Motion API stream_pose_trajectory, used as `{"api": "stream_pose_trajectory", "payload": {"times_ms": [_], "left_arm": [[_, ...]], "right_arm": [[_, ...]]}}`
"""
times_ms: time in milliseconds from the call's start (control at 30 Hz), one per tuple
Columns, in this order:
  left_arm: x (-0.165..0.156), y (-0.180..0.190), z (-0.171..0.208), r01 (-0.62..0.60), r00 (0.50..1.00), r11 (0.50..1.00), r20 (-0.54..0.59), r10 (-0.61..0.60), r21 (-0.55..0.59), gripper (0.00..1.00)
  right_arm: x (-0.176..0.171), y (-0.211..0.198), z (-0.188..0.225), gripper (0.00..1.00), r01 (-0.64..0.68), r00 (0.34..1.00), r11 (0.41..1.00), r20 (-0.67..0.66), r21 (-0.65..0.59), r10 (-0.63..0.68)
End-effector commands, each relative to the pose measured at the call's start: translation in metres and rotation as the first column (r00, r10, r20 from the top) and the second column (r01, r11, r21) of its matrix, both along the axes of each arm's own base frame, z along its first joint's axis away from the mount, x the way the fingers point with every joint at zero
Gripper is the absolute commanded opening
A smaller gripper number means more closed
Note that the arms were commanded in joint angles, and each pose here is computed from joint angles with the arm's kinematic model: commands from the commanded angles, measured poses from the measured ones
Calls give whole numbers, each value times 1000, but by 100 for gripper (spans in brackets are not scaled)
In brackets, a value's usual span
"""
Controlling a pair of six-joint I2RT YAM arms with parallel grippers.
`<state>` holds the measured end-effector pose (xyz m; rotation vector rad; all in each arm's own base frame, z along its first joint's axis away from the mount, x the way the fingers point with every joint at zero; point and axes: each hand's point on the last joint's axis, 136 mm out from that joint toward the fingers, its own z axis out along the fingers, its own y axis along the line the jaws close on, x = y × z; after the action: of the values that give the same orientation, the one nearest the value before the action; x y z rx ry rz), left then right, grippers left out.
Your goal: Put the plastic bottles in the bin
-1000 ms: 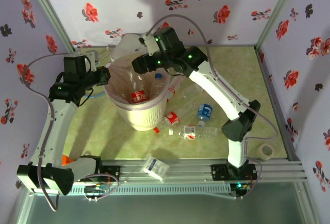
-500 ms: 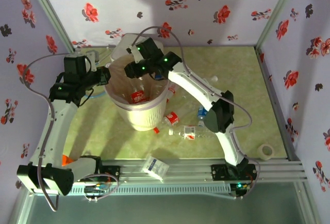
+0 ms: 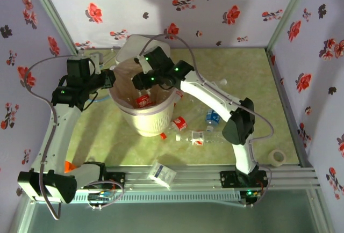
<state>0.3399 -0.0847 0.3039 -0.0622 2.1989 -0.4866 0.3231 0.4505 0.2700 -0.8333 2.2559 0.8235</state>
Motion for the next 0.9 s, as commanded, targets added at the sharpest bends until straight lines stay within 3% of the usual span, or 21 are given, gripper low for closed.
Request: {"api": "stream_pose_trajectory", "payload": {"times_ms": [0, 67, 133, 367, 567, 700, 867], "left_arm": [[-8, -8, -18, 17, 997, 999, -71, -20, -35, 3], [-8, -9, -17, 18, 997, 999, -69, -21, -40, 3], [-7, -9, -16, 18, 998, 999, -65, -21, -41, 3], [-11, -9, -14, 23, 998, 999, -62, -25, -34, 3], [-10, -9, -15, 25, 998, 999, -63, -27, -31, 3], [-8, -10, -15, 26, 998, 999, -59, -29, -38, 3], [-7, -10, -18, 24, 998, 999, -55, -26, -41, 3]], "right_arm": [[-14, -22, 50, 47, 11, 997, 999, 78, 39, -14], [-14, -31, 69, 66, 27, 993, 998, 117, 59, -34], [-10, -43, 83, 77, 58, 986, 996, 152, 71, -68], [26, -116, 85, 89, 294, 946, 949, 107, 114, -306], [52, -221, 34, 99, 606, 795, 790, -37, 95, -605], [46, -285, -17, 99, 748, 658, 663, -104, -22, -746], [21, -341, -76, 99, 818, 522, 537, -128, -206, -843]]}}
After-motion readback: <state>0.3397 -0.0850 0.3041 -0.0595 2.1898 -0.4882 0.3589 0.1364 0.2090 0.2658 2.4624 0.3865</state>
